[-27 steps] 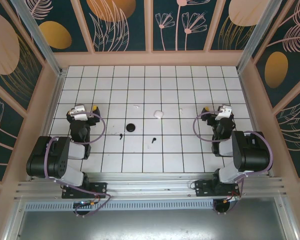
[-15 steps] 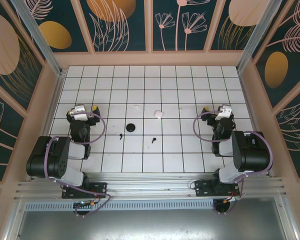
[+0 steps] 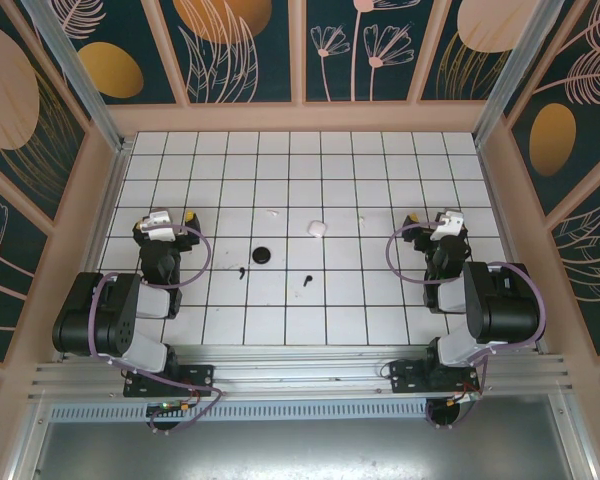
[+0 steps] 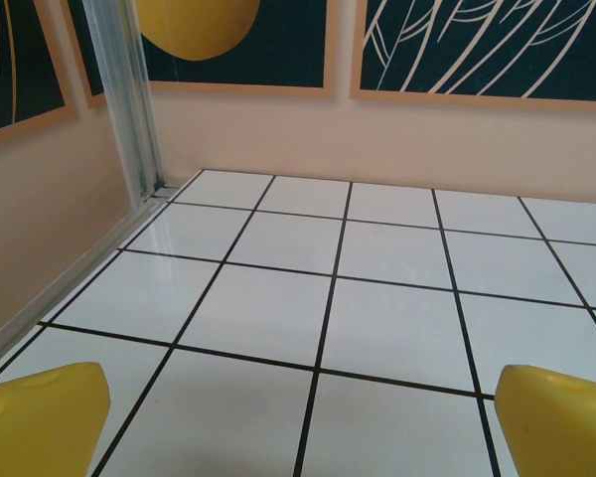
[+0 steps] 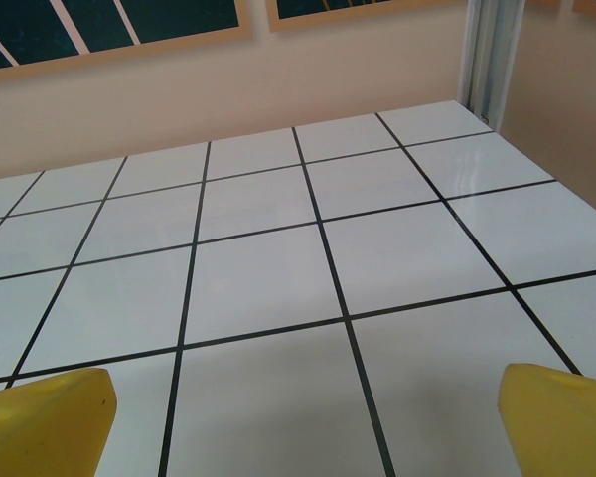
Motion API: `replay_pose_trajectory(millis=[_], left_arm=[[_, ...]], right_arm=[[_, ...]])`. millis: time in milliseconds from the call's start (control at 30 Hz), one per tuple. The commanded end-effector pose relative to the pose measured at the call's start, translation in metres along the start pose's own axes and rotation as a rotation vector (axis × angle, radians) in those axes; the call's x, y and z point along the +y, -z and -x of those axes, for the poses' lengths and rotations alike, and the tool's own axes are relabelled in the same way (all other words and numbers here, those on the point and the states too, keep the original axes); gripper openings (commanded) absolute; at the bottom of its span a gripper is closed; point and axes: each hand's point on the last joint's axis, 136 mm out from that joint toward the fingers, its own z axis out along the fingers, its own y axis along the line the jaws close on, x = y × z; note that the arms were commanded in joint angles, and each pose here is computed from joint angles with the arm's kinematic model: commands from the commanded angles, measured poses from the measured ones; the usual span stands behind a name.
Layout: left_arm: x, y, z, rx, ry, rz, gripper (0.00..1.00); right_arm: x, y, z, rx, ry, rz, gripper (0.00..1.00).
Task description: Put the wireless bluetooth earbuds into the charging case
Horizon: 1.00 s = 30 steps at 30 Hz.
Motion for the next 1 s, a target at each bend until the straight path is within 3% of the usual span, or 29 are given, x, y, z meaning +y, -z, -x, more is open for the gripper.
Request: replay_pose_trajectory(millis=[0,300,400,467,600,767,967], left_arm=[[0.003,-0.003,0.001,-0.003,0.012,0.014,0.99],[0.003,-0.003,0.002,-0.003,0.012,0.015,0.99],[0.004,-0.001,0.003,-0.010,0.012,0.019,0.99],[0.007,-0.003,0.009,-0.006,0.020,0.039,0.99],[0.022,-0.005,0.024,0.045,0.070,0.142,0.99],[0.022,0.006,0.040,0.055,0.160,0.137,0.99],[0.003,0.009,0.039,0.247,0.247,0.065,0.99]], right_arm=[[0.008,-0.003,0.010,-0.032,0.008,0.034,0.99],[0.009,-0.003,0.010,-0.033,0.012,0.040,0.99],[0.022,-0.007,0.012,-0.004,0.038,0.112,0.99],[0.029,-0.006,0.017,0.009,0.055,0.140,0.92],[0.044,-0.011,0.023,0.113,0.033,0.168,0.88],[0.090,-0.012,0.029,0.253,0.060,0.165,0.86],[0.164,-0.011,0.016,0.505,-0.046,0.192,0.81]])
